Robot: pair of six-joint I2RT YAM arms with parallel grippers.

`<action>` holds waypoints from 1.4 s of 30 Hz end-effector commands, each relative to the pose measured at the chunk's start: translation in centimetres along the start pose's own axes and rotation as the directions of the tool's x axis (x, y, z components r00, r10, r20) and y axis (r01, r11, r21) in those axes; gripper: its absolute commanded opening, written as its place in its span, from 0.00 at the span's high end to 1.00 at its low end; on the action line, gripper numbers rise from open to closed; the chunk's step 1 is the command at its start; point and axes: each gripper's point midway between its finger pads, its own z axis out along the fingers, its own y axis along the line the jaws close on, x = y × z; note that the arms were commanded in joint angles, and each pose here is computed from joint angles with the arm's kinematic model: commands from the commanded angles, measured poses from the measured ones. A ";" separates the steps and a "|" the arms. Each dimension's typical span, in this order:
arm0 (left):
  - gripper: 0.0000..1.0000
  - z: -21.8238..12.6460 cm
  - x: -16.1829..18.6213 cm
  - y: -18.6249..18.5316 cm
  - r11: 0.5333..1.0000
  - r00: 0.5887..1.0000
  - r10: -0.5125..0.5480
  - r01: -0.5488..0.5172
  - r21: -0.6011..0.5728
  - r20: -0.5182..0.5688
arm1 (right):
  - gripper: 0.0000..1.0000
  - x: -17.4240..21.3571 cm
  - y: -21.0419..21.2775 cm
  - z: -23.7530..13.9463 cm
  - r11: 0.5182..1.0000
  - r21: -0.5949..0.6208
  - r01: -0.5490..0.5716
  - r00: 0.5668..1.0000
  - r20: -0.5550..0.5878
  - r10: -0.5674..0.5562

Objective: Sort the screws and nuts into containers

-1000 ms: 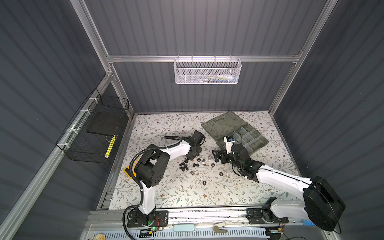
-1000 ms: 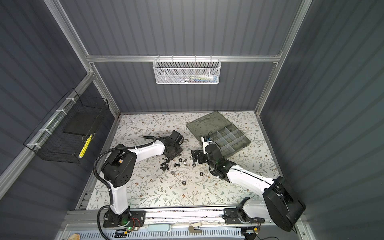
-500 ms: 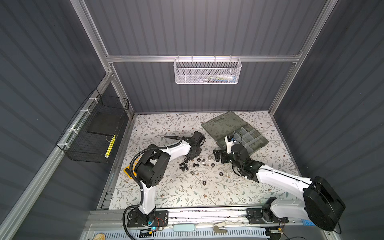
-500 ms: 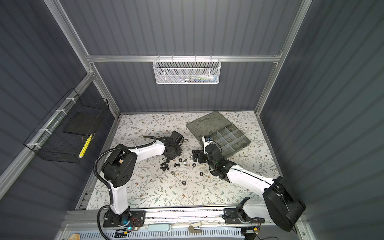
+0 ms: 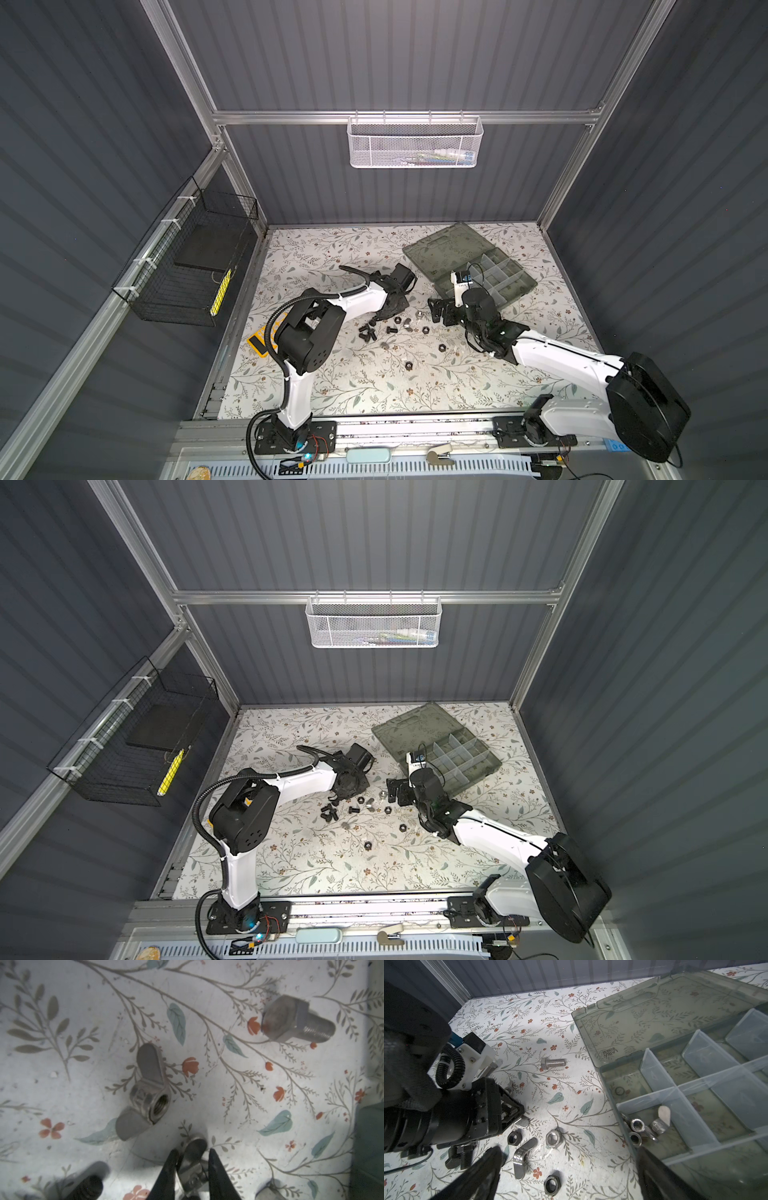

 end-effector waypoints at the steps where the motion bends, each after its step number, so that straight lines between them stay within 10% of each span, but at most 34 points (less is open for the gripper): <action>1: 0.74 2.4 3.1 3.6 0.982 0.986 0.137 -0.148 -0.119 -0.098 | 0.01 -0.5 -0.3 -0.3 1.000 0.022 -0.009 1.000 0.014 0.009; 16: 0.95 2.1 3.4 -0.4 0.899 0.900 0.431 -0.422 0.114 -0.064 | 0.01 -1.0 -0.7 -0.9 0.999 0.039 -0.014 0.999 0.042 0.013; 42: 0.99 -8.0 1.8 -14.9 0.679 0.825 0.523 -0.555 0.480 0.215 | 0.01 -3.7 -9.0 -6.2 0.953 0.176 -0.247 0.945 0.259 0.198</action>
